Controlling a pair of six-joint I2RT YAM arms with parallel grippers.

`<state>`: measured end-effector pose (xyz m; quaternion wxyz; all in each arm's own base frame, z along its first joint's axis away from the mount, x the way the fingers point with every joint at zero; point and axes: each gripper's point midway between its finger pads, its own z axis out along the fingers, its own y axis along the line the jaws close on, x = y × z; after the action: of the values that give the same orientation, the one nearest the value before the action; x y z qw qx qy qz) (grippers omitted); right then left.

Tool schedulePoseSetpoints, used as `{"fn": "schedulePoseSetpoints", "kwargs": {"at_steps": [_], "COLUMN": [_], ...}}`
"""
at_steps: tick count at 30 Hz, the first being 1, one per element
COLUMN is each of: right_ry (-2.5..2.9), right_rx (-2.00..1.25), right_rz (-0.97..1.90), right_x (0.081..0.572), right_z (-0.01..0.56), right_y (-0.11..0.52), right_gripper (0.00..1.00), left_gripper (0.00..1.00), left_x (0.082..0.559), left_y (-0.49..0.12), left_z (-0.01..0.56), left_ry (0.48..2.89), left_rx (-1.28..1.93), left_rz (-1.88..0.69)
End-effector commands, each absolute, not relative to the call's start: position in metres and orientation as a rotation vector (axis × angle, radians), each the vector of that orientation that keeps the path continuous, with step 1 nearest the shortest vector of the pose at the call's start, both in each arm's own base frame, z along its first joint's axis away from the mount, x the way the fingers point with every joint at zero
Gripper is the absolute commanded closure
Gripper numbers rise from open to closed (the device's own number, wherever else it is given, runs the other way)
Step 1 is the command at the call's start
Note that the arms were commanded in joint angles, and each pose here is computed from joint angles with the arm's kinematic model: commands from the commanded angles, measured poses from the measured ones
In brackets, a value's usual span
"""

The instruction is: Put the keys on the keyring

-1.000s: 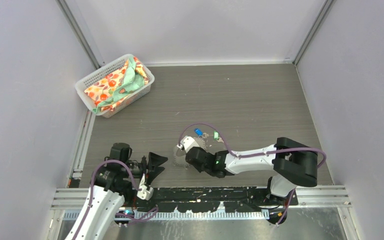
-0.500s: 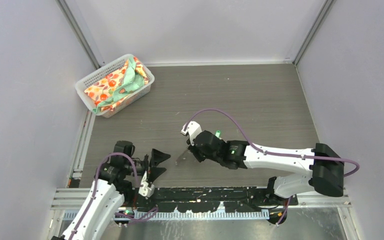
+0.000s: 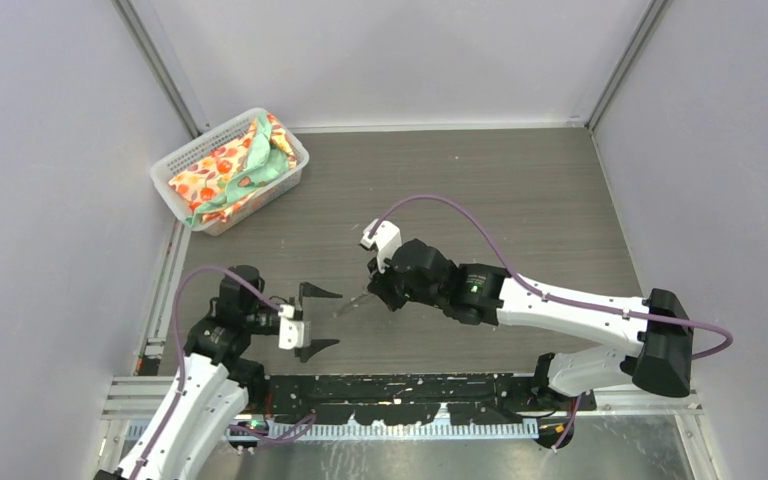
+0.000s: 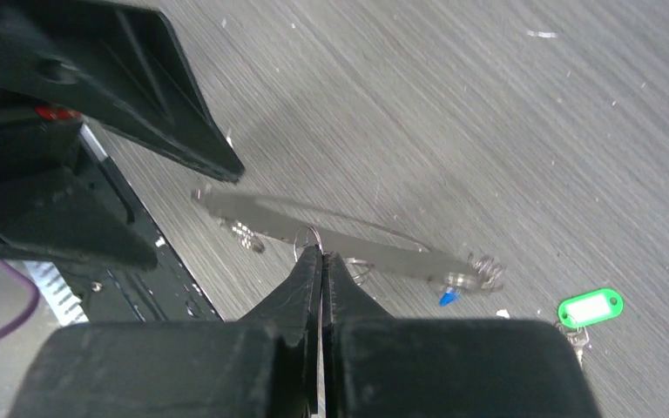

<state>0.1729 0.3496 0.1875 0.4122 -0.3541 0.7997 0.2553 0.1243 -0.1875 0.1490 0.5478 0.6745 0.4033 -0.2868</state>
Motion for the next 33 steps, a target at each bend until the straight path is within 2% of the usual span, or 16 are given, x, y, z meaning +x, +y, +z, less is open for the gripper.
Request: {"fn": "schedulePoseSetpoints", "kwargs": {"at_steps": [1, 5, 10, 11, 13, 18, 19, 22, 23, 25, 29, 31, 33], "right_ry": [1.905, 1.868, 1.851, 1.852, 1.853, 1.85, 1.851, 1.852, 1.849, 1.835, 1.76, 1.743, 1.765], "right_rx": [-0.78, -0.737, -0.739, -0.739, -0.737, -0.73, -0.733, -0.779, -0.809, -0.896, -1.011, -1.115, -1.21], "right_rz": [0.726, 0.758, 0.796, 0.8, 0.812, 0.816, 0.822, 0.827, 0.825, 0.856, 0.954, 1.016, 1.039], "right_x": [0.182, 0.186, 0.183, 0.183, 0.181, 0.18, 0.179, 0.172, 0.169, 0.164, 0.158, 0.15, 0.146], "right_z": [0.248, 0.268, 0.279, 0.279, 0.281, 0.284, 0.283, 0.281, 0.281, 0.285, 0.313, 0.316, 0.31], "right_y": [0.361, 0.366, 0.371, 0.372, 0.372, 0.369, 0.368, 0.363, 0.358, 0.35, 0.334, 0.335, 0.341], "right_gripper": [0.99, 0.99, 0.99, 0.99, 0.99, 0.99, 0.99, 0.98, 0.91, 0.64, 0.29, 0.24, 0.23], "left_gripper": [0.1, 0.1, 0.19, 0.23, 0.38, 0.92, 0.98, 1.0, 1.0, 1.0, 1.0, 1.0, 1.0], "left_x": [0.126, 0.154, 0.195, 0.198, 0.197, 0.193, 0.192, 0.179, 0.174, 0.165, 0.148, 0.139, 0.138], "left_y": [-0.194, -0.192, -0.182, -0.183, -0.188, -0.197, -0.197, -0.201, -0.202, -0.203, -0.203, -0.204, -0.204], "left_z": [0.17, 0.174, 0.182, 0.186, 0.192, 0.207, 0.209, 0.215, 0.219, 0.226, 0.23, 0.235, 0.24], "left_ry": [1.221, 1.389, 1.444, 1.442, 1.443, 1.383, 1.368, 1.304, 1.274, 1.219, 1.149, 1.123, 1.115], "left_rx": [1.397, 1.197, 1.007, 0.991, 0.987, 1.031, 1.043, 1.128, 1.16, 1.214, 1.325, 1.369, 1.381], "left_rz": [-0.922, -0.896, -0.732, -0.741, -0.794, -0.855, -0.853, -0.876, -0.883, -0.889, -0.906, -0.932, -0.935]}}
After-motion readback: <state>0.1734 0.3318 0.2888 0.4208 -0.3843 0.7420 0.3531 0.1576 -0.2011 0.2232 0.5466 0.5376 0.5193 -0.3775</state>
